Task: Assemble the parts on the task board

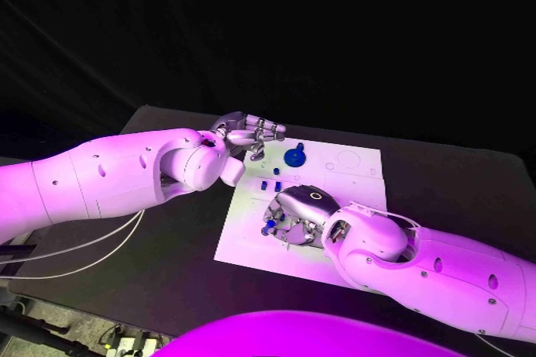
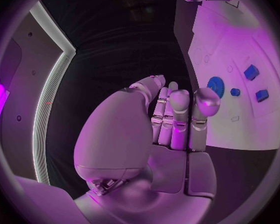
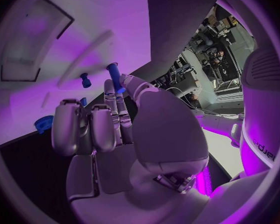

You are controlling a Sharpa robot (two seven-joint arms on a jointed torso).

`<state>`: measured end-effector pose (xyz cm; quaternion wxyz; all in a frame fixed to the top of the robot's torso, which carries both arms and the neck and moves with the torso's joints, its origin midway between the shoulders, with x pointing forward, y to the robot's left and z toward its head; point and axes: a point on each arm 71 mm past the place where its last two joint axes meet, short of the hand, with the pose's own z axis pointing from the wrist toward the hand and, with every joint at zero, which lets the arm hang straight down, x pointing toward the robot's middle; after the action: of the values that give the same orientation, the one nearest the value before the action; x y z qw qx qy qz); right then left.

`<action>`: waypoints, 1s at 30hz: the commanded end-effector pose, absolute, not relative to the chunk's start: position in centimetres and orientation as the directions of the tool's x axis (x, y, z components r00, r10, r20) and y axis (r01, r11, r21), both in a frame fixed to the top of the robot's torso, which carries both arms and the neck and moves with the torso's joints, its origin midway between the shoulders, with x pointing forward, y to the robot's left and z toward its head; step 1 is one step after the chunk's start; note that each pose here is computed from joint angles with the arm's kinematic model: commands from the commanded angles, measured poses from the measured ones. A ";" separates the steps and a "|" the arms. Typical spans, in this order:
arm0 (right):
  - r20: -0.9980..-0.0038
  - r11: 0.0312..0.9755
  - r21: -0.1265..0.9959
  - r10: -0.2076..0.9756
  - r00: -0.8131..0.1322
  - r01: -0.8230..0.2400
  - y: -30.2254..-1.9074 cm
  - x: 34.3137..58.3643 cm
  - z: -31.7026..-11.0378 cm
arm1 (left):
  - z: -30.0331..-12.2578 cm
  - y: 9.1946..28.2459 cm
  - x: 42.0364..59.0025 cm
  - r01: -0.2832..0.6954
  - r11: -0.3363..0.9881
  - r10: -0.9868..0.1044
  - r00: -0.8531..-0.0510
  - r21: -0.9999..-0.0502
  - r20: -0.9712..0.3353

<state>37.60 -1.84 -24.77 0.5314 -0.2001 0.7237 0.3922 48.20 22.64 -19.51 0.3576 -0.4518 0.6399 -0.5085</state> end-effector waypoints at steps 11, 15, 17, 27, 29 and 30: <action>-0.928 0.614 0.334 0.084 -0.362 -0.715 -1.5 37.5 -25.7 | -19.4 22.4 48.1 -0.210 0.073 -0.935 -0.354 -0.975 0.007; -0.928 0.616 0.332 0.076 -0.365 -0.714 -1.5 37.5 -25.8 | -19.4 22.4 48.1 -0.210 0.073 -0.935 -0.354 -0.975 0.007; -0.928 0.616 0.332 0.075 -0.366 -0.714 -1.4 37.5 -25.8 | -19.4 22.4 48.1 -0.210 0.073 -0.935 -0.354 -0.975 0.007; -0.928 0.627 0.330 0.078 -0.365 -0.705 -1.1 37.5 -25.9 | -19.4 22.3 48.2 -0.211 0.073 -0.934 -0.356 -0.975 0.007; -0.928 0.630 0.332 0.086 -0.361 -0.702 -1.2 37.6 -25.9 | -19.4 22.3 48.2 -0.211 0.073 -0.935 -0.356 -0.975 0.007; -0.929 0.630 0.333 0.090 -0.360 -0.701 -1.2 37.6 -25.9 | -19.4 22.3 48.2 -0.212 0.073 -0.935 -0.355 -0.975 0.007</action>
<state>37.57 -1.16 -25.81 0.5233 -0.2065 0.7328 0.3828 48.20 22.60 -19.52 0.3565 -0.4516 0.6407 -0.5084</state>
